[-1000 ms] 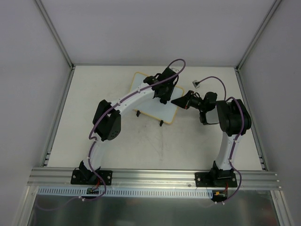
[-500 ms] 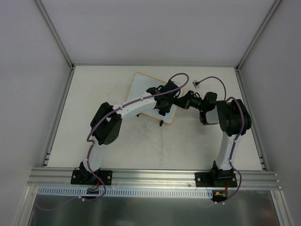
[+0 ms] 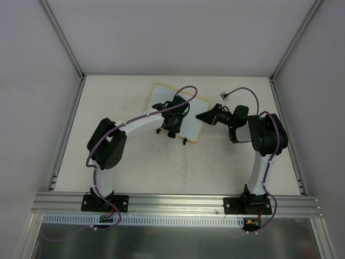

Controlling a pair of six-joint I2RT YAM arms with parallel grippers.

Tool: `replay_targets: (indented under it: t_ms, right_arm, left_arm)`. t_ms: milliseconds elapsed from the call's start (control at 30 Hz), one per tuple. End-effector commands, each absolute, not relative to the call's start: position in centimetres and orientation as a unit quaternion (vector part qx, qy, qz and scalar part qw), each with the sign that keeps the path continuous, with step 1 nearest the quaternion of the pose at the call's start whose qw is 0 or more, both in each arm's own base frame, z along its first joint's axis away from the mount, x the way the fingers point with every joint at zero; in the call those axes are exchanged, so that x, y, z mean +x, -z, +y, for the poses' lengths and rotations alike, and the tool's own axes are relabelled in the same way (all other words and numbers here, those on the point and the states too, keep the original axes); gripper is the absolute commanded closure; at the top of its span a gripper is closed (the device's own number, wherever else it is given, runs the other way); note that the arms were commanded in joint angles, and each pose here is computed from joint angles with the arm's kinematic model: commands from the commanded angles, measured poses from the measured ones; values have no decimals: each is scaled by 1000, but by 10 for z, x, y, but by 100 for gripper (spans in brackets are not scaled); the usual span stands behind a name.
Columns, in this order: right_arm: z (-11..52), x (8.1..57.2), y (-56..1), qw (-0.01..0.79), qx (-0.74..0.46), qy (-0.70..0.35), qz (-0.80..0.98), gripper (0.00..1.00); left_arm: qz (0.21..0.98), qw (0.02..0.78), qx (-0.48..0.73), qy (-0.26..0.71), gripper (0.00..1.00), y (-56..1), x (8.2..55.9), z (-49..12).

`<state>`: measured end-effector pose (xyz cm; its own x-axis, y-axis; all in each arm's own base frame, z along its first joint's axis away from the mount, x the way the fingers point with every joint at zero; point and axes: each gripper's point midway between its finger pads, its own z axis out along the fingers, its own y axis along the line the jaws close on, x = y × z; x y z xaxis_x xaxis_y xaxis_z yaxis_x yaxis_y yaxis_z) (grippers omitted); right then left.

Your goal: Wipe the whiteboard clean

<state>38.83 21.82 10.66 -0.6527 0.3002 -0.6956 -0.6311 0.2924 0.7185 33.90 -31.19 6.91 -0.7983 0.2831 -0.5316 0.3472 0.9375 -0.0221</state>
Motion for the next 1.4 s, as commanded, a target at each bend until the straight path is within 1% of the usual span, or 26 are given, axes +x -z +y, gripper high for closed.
replay_targets:
  t_ms: [0, 33, 167, 467, 533, 567, 600, 700, 833, 1033, 1333, 1367]
  right_arm:
    - [225, 382, -129, 475, -210, -563, 643, 100]
    - [225, 382, -128, 475, -210, -563, 643, 100]
    - [225, 382, -128, 474, -209, -564, 643, 100]
    - [226, 382, -128, 474, -209, -564, 643, 100]
    - [226, 381, -129, 472, -210, -565, 643, 100]
    - [226, 382, -128, 473, -209, -565, 644, 100]
    - [226, 382, -128, 473, -209, -565, 644, 100]
    - [225, 382, -128, 474, -210, -563, 643, 100]
    - [226, 383, -128, 474, -209, -564, 643, 99]
    - [227, 382, -127, 474, -211, -563, 643, 100]
    - [229, 380, -125, 475, -220, -561, 641, 100]
    - [229, 380, -124, 475, -219, -561, 642, 100]
  left_arm:
    - [944, 299, 127, 62, 100, -120, 343, -273]
    - [938, 319, 119, 71, 100, -140, 344, -265]
    - [928, 348, 107, 83, 100, -170, 338, -248]
    - [927, 352, 95, 86, 100, -175, 335, -240]
    - [931, 340, 80, 105, 100, -174, 337, -233]
    - [933, 323, 82, 134, 100, -172, 332, -236]
    - [934, 320, 76, 136, 100, -171, 330, -231]
    - [942, 309, 59, 121, 100, -155, 310, -213]
    - [955, 272, 37, 114, 100, -121, 262, -185]
    - [964, 250, 0, 89, 100, -87, 223, -153]
    - [976, 213, -14, 41, 100, -51, 211, -137]
    - [976, 212, -15, 38, 98, -49, 212, -136]
